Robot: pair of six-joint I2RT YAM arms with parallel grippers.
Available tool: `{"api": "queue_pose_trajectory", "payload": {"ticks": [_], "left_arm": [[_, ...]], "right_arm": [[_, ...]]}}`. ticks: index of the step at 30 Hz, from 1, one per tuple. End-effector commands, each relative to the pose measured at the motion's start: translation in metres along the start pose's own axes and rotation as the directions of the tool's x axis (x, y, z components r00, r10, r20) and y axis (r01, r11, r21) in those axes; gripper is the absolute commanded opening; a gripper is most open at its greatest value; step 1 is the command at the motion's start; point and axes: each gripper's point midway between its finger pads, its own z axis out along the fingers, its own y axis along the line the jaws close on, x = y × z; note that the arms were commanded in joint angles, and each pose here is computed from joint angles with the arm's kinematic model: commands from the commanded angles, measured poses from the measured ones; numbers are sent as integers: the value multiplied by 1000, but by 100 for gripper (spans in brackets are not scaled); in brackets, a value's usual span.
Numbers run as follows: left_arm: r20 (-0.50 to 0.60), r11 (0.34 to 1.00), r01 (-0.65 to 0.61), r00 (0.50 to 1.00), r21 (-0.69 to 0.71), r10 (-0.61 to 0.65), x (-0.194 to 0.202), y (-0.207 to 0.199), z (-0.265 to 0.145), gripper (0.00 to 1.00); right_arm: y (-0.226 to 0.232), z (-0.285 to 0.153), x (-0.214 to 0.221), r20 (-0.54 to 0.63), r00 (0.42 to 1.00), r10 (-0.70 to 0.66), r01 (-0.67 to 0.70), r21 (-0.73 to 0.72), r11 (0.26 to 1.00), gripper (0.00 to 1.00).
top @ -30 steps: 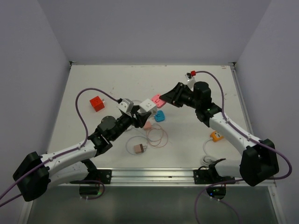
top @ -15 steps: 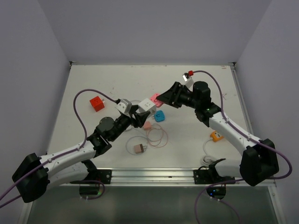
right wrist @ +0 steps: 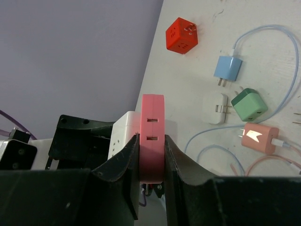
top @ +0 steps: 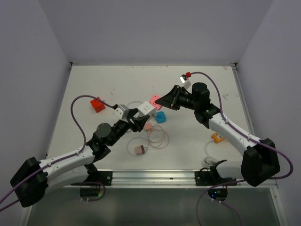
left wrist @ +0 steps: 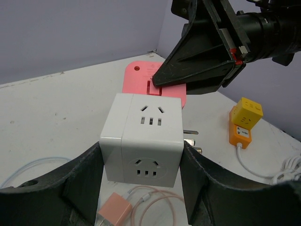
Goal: Pull the plug off the socket
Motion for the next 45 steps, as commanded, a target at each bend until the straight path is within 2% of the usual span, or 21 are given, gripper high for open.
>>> {"api": "queue_pose_trajectory", "payload": {"ticks": [1,6,17,20,22,24,26,27,29,30,31,33,38,41,45], "left_arm": [[186,1000,23,982,-22,-18,-47,3,-13,0],[198,999,39,980,-32,-32,-44,7,-28,0],[135,994,60,990,-86,-48,-10,22,-51,0],[124,988,74,991,-135,-57,-5,30,-54,0],[102,965,96,992,-244,-73,2,49,-57,0],[113,918,134,989,-374,-99,3,71,-61,0],[71,875,134,991,-466,-114,16,86,-68,0],[93,835,165,986,-525,-137,14,97,-70,0],[50,785,154,987,-600,-155,27,111,-78,0],[77,733,185,981,-655,-179,27,123,-82,0],[35,698,157,982,-699,-185,38,131,-90,0],[26,625,152,978,-765,-206,47,147,-101,1],[25,519,142,974,-843,-225,58,176,-119,7],[10,472,133,967,-872,-254,71,191,-126,10],[-41,424,101,949,-900,-312,97,204,-133,18]], "right_arm": [[8,-9,-19,72,997,-31,32,-12,999,0],[2,-13,-26,108,994,8,-9,10,1000,0],[-37,-40,-63,245,967,62,-100,144,985,0],[-53,-42,-66,253,967,39,-92,202,975,0],[-64,-38,-66,230,973,13,-72,248,966,0],[-82,-34,-56,166,986,-7,-43,297,954,0],[-103,-27,-43,99,995,-17,-17,333,943,0],[-111,-24,-35,68,998,-8,-16,338,941,0],[-130,-14,-16,-17,1000,3,3,349,937,1],[-133,-7,-3,-62,998,0,21,348,937,2],[-137,-2,6,-97,995,-3,37,352,935,2],[-149,12,33,-191,982,-6,77,367,927,3],[-164,36,70,-278,961,-2,107,364,925,6],[-176,42,82,-308,951,6,120,388,914,13],[-188,41,83,-308,951,-4,140,421,896,30]]}}
